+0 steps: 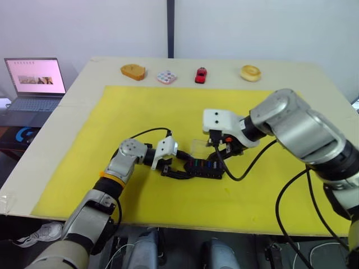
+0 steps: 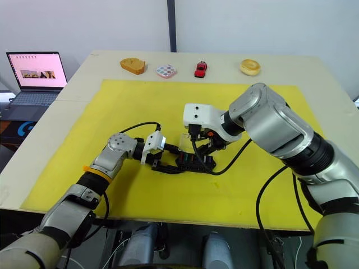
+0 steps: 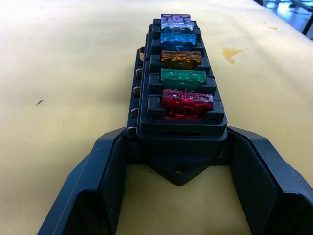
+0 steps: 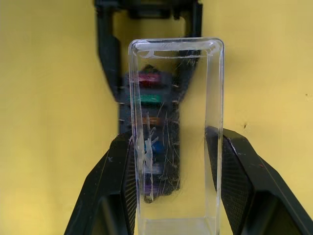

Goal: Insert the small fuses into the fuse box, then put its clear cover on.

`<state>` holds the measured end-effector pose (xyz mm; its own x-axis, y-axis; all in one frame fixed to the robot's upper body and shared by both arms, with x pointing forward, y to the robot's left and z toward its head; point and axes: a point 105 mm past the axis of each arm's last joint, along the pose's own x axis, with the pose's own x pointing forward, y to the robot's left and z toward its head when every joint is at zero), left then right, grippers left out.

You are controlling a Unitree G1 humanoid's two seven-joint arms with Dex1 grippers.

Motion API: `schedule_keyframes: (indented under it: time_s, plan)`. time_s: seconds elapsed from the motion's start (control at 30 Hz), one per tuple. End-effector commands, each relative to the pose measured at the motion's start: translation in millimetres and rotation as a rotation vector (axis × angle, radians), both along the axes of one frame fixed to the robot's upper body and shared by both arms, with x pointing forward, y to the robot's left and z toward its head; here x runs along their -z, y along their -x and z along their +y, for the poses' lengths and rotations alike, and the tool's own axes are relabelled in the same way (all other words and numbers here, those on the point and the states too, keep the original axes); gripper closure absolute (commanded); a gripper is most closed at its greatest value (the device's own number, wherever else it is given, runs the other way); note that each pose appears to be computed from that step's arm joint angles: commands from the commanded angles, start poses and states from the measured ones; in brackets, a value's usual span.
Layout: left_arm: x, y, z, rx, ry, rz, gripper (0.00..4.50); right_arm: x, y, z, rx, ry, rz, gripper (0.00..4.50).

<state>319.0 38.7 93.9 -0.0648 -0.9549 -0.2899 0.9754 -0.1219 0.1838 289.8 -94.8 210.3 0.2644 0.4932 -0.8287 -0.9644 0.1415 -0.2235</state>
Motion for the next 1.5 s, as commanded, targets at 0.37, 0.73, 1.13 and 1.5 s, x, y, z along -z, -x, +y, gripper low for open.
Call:
schedule_keyframes:
  time_s: [0.37,0.73,1.13,1.5]
  plan:
    - [24,7,-3,-0.008,-0.055,0.054,1.97,16,10,6,0.046,0.064,0.024,2.82]
    - [26,9,-5,-0.009,-0.049,0.061,1.97,24,7,14,0.025,0.073,-0.001,2.82]
    - [27,10,-7,-0.008,-0.05,0.068,1.97,34,1,17,0.02,0.107,-0.05,2.82]
    - [28,12,-9,-0.005,-0.044,0.075,1.97,44,1,15,0.047,0.133,-0.038,2.82]
